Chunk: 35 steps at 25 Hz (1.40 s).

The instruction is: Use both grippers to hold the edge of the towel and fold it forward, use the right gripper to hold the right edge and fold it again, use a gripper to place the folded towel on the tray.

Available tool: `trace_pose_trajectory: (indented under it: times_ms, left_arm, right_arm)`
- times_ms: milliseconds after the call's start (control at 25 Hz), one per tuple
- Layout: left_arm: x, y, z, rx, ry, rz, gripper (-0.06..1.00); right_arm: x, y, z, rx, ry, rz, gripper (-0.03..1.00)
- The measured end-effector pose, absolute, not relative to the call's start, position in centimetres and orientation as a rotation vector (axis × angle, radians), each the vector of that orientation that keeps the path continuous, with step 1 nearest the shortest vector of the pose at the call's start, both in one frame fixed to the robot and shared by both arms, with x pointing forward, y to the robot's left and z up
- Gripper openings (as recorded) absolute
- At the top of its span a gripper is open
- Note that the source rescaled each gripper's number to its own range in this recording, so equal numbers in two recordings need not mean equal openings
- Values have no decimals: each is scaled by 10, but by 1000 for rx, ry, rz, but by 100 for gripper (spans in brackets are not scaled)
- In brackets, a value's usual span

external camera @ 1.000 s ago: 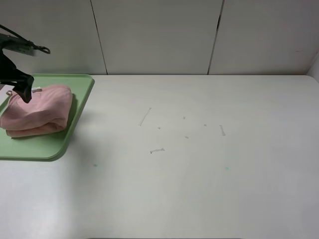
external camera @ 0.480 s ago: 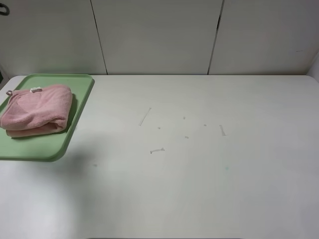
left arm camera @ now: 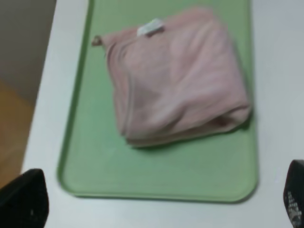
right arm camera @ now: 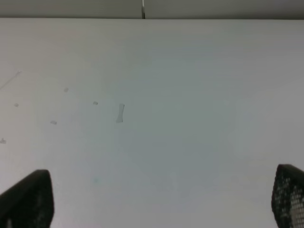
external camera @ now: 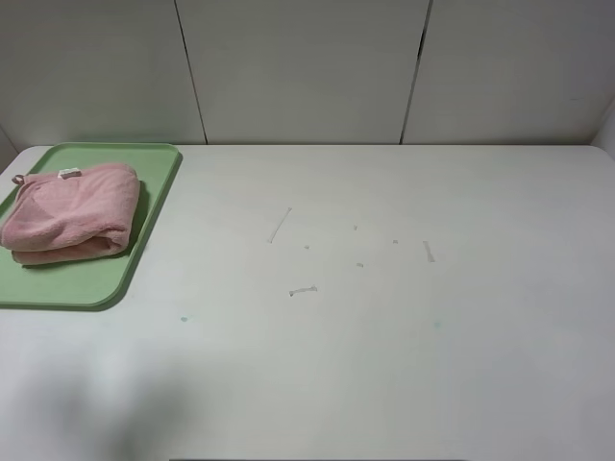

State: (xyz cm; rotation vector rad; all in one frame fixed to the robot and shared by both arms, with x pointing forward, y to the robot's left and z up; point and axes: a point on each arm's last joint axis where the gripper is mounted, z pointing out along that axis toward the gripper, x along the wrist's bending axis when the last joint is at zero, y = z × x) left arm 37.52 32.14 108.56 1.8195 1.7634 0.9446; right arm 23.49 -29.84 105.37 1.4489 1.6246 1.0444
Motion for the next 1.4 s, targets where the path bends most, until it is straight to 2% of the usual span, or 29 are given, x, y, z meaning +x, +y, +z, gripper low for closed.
trace_pose_trajectory:
  times_ms: [200, 520, 1120, 1400]
  left_arm:
    - [336, 311, 1079, 1712, 1742, 870, 100]
    - [292, 301, 1071, 1850, 1711, 738, 100]
    - [231, 291, 1042, 1899, 1309, 770, 100]
    - [227, 289, 1041, 1767, 1380, 701, 100]
  right_arm:
    - [235, -298, 1054, 1449, 1625, 1044, 100]
    - [235, -298, 1054, 1449, 1625, 1044, 100]
    - [235, -298, 1054, 1449, 1625, 1044, 100]
    - [235, -298, 1054, 1449, 1625, 1044, 100]
